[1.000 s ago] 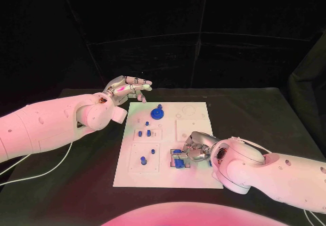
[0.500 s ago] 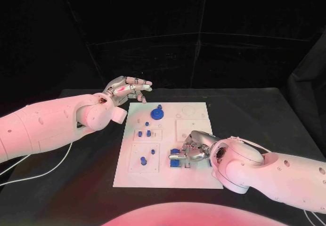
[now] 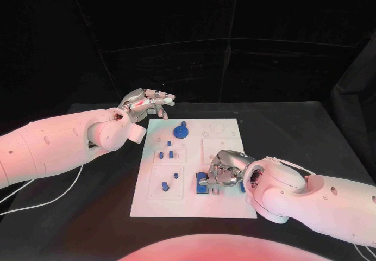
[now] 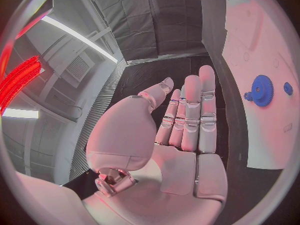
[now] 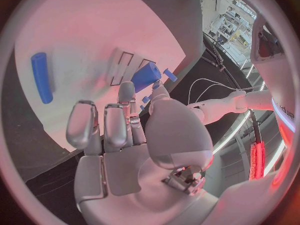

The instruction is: Assemble the parts on the task board

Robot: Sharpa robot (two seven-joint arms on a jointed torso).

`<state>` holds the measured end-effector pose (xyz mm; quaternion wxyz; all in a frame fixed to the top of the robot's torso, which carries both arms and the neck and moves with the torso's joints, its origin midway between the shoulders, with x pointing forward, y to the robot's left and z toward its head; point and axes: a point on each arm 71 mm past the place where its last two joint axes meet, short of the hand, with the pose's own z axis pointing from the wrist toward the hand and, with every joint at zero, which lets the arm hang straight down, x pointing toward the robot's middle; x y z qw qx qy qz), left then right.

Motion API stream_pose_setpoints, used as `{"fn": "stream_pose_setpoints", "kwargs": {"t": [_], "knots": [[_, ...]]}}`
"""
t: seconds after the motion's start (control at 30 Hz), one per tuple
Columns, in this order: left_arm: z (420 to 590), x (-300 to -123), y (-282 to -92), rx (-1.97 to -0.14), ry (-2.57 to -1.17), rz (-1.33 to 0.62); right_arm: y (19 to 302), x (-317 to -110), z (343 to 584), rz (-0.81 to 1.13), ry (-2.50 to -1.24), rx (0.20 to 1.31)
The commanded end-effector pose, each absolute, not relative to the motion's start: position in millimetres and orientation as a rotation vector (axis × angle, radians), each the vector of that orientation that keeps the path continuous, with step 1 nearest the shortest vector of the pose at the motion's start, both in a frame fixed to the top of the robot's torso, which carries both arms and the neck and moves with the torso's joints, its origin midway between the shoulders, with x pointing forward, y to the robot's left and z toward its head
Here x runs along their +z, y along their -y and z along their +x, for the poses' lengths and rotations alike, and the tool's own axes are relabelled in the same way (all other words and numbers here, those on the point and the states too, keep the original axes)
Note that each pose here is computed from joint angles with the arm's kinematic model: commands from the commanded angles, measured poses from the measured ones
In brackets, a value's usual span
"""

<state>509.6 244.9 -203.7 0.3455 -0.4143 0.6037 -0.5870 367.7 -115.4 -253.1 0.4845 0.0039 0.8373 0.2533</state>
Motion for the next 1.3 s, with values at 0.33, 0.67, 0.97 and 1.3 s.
{"fn": "stream_pose_setpoints", "kwargs": {"t": [0.33, 0.67, 0.97, 1.3], "knots": [[510.0, -204.2, -241.0, -1.54, -1.576, -1.074, 108.5, -250.0, 372.4, -0.101, -1.92, 0.637], [510.0, -204.8, -241.4, -1.538, -1.577, -1.075, 105.7, -241.4, 368.7, -0.132, -1.822, 0.856], [510.0, -205.1, -243.3, -1.533, -1.576, -1.078, 115.4, -243.7, 365.1, -0.164, -1.872, 0.885], [509.9, -205.2, -243.6, -1.532, -1.577, -1.079, 119.4, -246.3, 362.2, -0.2, -1.922, 0.876]]}}
